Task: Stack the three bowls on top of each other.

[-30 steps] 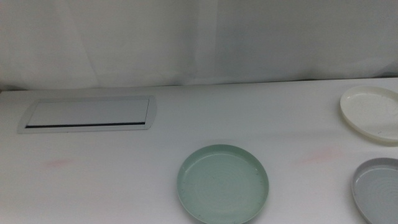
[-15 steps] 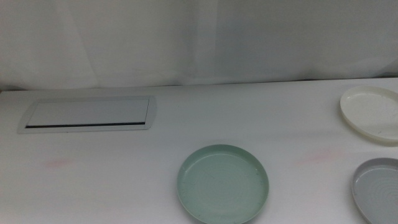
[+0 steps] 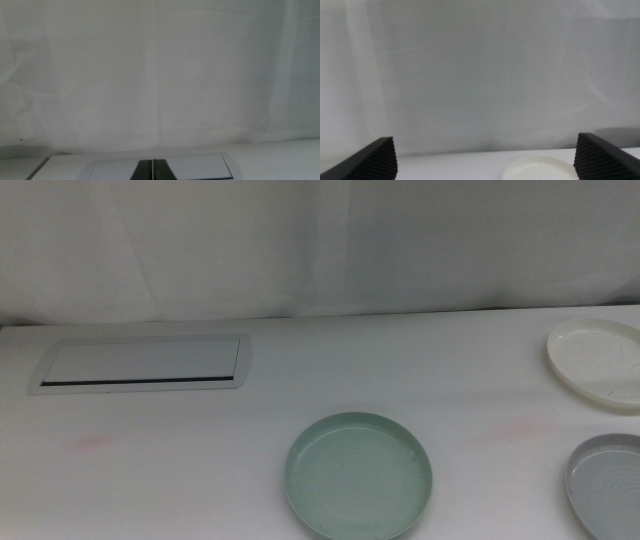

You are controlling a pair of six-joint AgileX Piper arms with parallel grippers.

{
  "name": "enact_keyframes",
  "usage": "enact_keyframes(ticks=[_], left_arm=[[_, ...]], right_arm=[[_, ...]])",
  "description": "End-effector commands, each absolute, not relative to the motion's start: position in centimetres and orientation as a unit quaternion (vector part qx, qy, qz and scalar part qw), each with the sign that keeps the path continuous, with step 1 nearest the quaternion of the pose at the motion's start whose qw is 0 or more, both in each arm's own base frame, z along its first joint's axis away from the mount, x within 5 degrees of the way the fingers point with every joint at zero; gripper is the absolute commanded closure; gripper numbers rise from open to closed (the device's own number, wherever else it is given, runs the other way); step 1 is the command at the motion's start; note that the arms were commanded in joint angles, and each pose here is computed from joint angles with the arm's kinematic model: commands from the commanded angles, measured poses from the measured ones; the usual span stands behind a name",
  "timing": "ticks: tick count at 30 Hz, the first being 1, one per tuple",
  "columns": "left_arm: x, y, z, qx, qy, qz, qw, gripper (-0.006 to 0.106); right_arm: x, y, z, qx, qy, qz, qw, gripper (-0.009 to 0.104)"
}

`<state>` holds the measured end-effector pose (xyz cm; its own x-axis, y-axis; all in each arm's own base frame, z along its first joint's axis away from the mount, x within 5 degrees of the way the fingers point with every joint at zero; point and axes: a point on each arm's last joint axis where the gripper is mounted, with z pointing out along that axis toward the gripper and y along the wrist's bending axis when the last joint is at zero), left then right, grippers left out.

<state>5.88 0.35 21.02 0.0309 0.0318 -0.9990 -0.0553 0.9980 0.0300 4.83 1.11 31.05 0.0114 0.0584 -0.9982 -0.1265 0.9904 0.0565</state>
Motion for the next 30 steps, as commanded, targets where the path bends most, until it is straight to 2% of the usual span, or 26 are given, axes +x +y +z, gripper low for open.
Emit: enact_keyframes(ticks=[1,4,8,10,14,17,20,21,26,30], left_arm=[[6.0,0.4,19.7,-0.014,0.709,0.026,0.705,0.101],[6.0,0.4,19.7,-0.014,0.709,0.026,0.705,0.101],[6.0,0.4,19.7,-0.014,0.709,0.026,0.705,0.101],[6.0,0.4,19.7,-0.014,0.709,0.026,0.705,0.101],[6.0,0.4,19.7,-0.014,0.709,0.026,0.705,0.101],[6.0,0.4,19.7,-0.014,0.709,0.026,0.705,0.101],[6.0,0.4,19.7,-0.014,0.709,0.026,0.705,0.101],[6.0,0.4,19.7,-0.014,0.709,0.026,0.705,0.101],[6.0,0.4,19.7,-0.014,0.709,0.026,0.705,0.101],[6.0,0.4,19.7,-0.014,0.709,0.026,0.705,0.101]], right_arm=[[5.2,1.0,33.4,-0.051,0.728,0.027,0.683,0.001],[6.0,0.8,36.0,-0.076,0.752,-0.011,0.655,0.001],[7.6,0.3,38.3,-0.04,0.835,-0.007,0.549,0.001],[9.4,-0.4,38.6,-0.012,0.881,-0.03,0.472,0.001],[11.8,-1.3,38.7,-0.003,0.91,-0.085,0.407,0.001],[13.5,-1.6,37.4,0.007,0.934,-0.104,0.343,0.001],[14.9,-2.1,35.9,0.03,0.955,-0.108,0.274,0.001],[15.7,-2.3,35.1,0.051,0.962,-0.1,0.25,0.001],[17.0,-3.4,33.3,0.116,0.968,-0.083,0.206,0.001],[17.4,-4.0,30.2,0.152,0.969,-0.048,0.188,0.001]])
